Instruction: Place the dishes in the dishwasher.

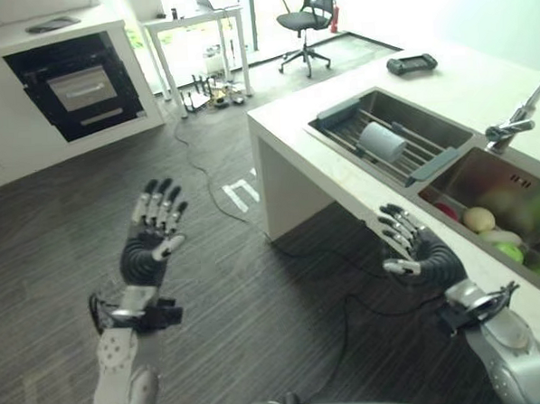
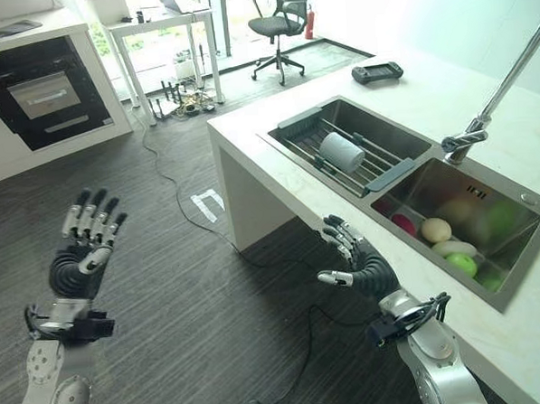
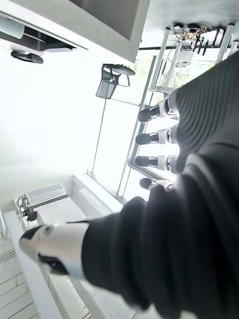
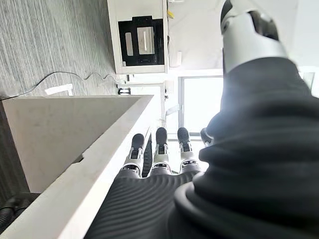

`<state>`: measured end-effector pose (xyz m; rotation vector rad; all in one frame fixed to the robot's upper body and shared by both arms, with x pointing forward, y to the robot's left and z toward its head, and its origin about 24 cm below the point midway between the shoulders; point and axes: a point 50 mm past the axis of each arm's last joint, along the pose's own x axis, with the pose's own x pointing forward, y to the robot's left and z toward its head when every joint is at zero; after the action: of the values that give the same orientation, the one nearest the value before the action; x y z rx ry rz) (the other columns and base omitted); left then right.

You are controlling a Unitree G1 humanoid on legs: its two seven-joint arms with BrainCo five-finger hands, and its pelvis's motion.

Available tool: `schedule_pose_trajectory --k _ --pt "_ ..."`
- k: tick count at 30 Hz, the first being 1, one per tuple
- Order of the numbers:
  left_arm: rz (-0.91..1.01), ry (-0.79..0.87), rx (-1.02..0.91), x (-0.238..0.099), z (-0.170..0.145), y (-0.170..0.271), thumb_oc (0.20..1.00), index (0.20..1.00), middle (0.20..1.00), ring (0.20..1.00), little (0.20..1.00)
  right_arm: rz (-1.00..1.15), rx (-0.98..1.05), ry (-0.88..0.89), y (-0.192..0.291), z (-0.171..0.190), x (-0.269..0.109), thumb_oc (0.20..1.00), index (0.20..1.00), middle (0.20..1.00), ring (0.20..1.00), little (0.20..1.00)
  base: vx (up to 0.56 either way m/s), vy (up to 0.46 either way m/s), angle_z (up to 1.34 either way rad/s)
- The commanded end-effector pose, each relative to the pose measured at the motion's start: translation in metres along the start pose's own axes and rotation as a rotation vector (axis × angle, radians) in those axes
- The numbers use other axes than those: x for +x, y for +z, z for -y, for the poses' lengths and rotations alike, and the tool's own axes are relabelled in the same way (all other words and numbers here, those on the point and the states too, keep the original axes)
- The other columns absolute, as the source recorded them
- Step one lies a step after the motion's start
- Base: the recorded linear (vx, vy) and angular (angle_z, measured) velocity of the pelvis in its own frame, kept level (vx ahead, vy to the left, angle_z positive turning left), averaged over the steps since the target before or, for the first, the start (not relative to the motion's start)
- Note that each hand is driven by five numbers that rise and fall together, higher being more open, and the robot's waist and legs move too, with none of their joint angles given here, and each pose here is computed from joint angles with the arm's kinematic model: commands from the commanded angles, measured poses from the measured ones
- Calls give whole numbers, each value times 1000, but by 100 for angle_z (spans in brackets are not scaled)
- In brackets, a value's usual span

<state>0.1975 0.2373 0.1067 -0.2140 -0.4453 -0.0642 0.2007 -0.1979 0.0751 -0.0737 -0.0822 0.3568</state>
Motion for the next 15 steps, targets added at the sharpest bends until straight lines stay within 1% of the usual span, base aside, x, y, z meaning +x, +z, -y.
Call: schedule_pose_trajectory --k 1,5,8,12,15 --pt "151 -29 48 7 4 29 1000 1000 1000 1000 1000 72 -63 -2 15 7 6 1000 1000 1000 1000 1000 152 12 -28" --pt "161 -43 19 12 9 24 1000 1000 1000 1000 1000 87 -62 -48 18 18 8 1000 1000 1000 1000 1000 195 -61 -7" --pt "156 -42 4 10 13 23 1000 1000 1000 1000 1000 108 -26 -71 19 18 6 1000 1000 1000 1000 1000 266 -136 -11" --pt "140 -77 -20 10 16 20 1000 1000 1000 1000 1000 102 -27 -111 17 21 0 1000 1000 1000 1000 1000 239 -123 13" --pt "140 -66 -50 10 14 19 1000 1000 1000 1000 1000 109 -44 -116 19 23 -1 1000 1000 1000 1000 1000 177 -85 -6"
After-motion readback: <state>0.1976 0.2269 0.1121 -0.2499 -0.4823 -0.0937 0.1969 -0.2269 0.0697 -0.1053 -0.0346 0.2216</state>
